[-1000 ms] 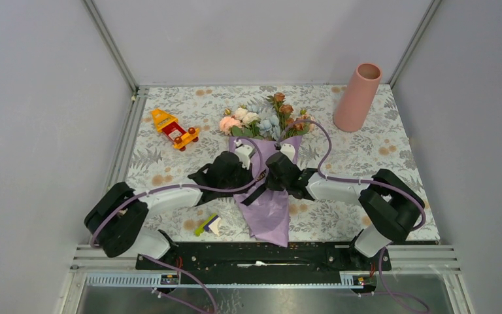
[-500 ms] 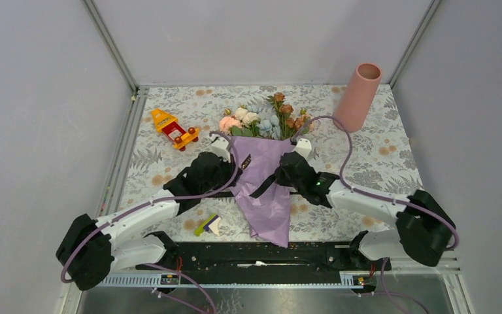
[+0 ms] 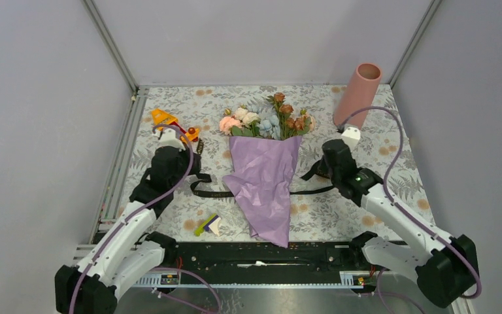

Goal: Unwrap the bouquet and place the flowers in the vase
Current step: Untie the ribbon from the wrapping paper.

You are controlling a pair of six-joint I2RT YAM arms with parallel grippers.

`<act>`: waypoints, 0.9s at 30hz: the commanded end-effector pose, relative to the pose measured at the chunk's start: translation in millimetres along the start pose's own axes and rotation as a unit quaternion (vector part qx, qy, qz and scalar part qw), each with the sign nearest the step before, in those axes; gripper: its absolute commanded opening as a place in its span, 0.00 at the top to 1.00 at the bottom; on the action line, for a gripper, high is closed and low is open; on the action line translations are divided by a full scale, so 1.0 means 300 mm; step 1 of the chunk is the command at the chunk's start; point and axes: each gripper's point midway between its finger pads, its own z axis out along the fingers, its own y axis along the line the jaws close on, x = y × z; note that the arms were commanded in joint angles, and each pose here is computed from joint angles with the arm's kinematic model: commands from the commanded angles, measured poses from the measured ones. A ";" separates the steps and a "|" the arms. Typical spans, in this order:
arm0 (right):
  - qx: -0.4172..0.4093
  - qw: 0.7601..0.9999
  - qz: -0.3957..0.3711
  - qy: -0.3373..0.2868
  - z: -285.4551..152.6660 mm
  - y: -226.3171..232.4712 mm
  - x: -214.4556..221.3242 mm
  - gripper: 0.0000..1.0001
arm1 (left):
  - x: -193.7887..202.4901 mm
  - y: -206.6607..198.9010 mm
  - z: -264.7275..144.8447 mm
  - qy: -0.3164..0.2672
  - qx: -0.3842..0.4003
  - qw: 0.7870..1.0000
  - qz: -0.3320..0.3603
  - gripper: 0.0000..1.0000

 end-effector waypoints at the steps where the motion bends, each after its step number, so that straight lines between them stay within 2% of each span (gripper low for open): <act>1: 0.078 0.996 0.000 -0.033 -0.047 -0.196 -0.134 1.00 | -0.086 0.112 -0.027 -0.032 -0.062 0.997 -0.040 1.00; 6: 0.151 0.984 0.057 -0.072 -0.105 -0.377 -0.252 1.00 | -0.200 0.287 -0.101 -0.079 -0.155 0.979 -0.102 1.00; 10: 0.210 0.969 0.097 -0.093 -0.135 -0.505 -0.298 1.00 | -0.282 0.421 -0.198 -0.152 -0.232 0.950 -0.140 1.00; 15: 0.329 0.931 0.127 -0.091 -0.157 -0.693 -0.285 1.00 | -0.282 0.586 -0.287 -0.195 -0.345 0.902 -0.172 1.00; 18: 0.369 0.915 0.143 -0.081 -0.156 -0.762 -0.254 1.00 | -0.269 0.613 -0.284 -0.205 -0.348 0.894 -0.196 1.00; 20: 0.379 0.912 0.143 -0.071 -0.143 -0.782 -0.237 1.00 | -0.262 0.603 -0.260 -0.198 -0.334 0.900 -0.200 0.91; 21: 0.381 0.912 0.140 -0.065 -0.136 -0.787 -0.230 0.97 | -0.257 0.598 -0.246 -0.191 -0.327 0.904 -0.200 0.81; 23: 0.373 0.916 0.136 -0.050 -0.117 -0.780 -0.218 0.74 | -0.248 0.588 -0.227 -0.176 -0.317 0.911 -0.198 0.39; 24: 0.365 0.920 0.134 -0.045 -0.109 -0.771 -0.217 0.60 | -0.248 0.579 -0.222 -0.170 -0.311 0.914 -0.196 0.26; 26: 0.343 0.928 0.136 -0.043 -0.102 -0.748 -0.227 0.25 | -0.248 0.570 -0.218 -0.163 -0.305 0.918 -0.193 0.15; 27: 0.333 0.932 0.137 -0.045 -0.102 -0.736 -0.236 0.16 | -0.248 0.564 -0.217 -0.160 -0.302 0.920 -0.192 0.11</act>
